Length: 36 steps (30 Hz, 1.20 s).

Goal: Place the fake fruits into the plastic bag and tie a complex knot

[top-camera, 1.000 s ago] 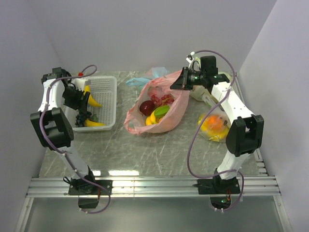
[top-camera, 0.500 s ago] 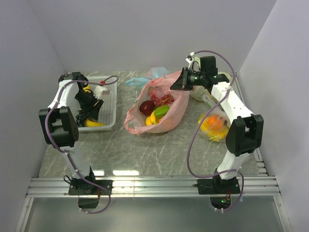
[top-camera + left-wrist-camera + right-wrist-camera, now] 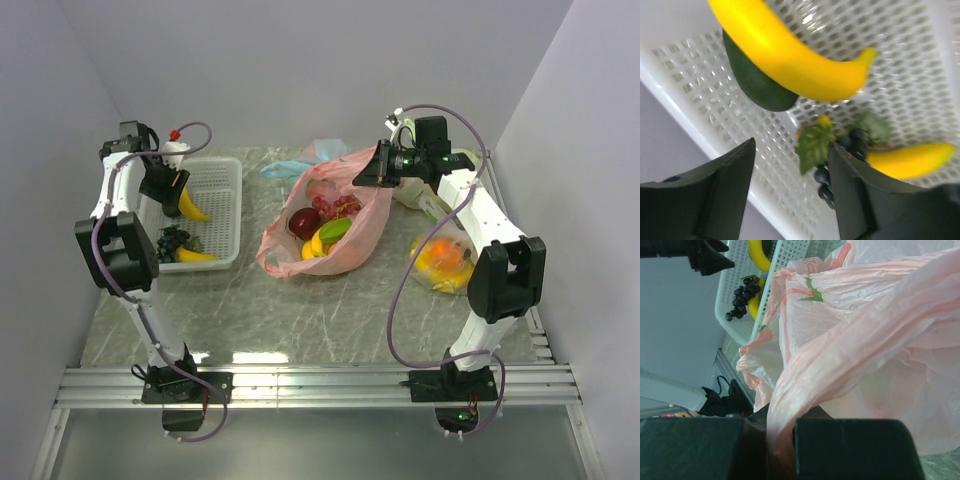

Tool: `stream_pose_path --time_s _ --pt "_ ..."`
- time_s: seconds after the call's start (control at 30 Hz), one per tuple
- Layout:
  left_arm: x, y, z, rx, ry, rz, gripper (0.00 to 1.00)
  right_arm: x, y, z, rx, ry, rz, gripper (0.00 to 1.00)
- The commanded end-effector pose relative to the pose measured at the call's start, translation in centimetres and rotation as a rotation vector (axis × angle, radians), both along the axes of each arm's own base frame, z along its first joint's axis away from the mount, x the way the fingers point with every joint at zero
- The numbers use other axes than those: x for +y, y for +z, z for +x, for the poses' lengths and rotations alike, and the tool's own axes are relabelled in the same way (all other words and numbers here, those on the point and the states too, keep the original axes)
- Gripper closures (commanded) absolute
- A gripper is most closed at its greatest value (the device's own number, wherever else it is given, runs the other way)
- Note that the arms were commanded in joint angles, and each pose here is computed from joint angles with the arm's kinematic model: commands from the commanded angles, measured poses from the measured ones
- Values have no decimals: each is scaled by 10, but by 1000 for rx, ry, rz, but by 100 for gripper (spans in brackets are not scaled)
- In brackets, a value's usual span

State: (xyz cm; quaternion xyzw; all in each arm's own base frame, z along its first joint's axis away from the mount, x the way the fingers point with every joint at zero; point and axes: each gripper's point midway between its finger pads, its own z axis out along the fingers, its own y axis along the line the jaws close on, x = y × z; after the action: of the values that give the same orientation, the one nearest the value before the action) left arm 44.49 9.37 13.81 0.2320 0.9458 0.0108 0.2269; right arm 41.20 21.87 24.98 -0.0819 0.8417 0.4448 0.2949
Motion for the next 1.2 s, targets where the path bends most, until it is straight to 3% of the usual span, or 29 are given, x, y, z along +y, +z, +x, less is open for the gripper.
stream_pose_path --time_s 0.0,0.03,0.47,0.8,0.93,1.07,1.17 --pt "23 -12 10 0 55 94 34 -6 7 4 -36 -5 -5 100" --pt "31 -9 23 -55 77 126 33 -5 7 4 -36 -4 -3 100" --pt "20 -61 64 -60 18 125 26 -6 5 2 -23 -8 -5 100" --pt "-3 -85 74 -42 18 13 25 -9 5 -2 -32 -12 -20 100" --pt "-20 -74 68 -106 -31 -107 27 -9 7 -3 -37 -7 -18 100" --pt "-45 -58 65 -165 -135 -232 37 -9 10 -3 -48 -7 -17 100" --pt "-55 -35 66 -222 -178 -275 36 -10 10 -3 -50 -7 -20 100"
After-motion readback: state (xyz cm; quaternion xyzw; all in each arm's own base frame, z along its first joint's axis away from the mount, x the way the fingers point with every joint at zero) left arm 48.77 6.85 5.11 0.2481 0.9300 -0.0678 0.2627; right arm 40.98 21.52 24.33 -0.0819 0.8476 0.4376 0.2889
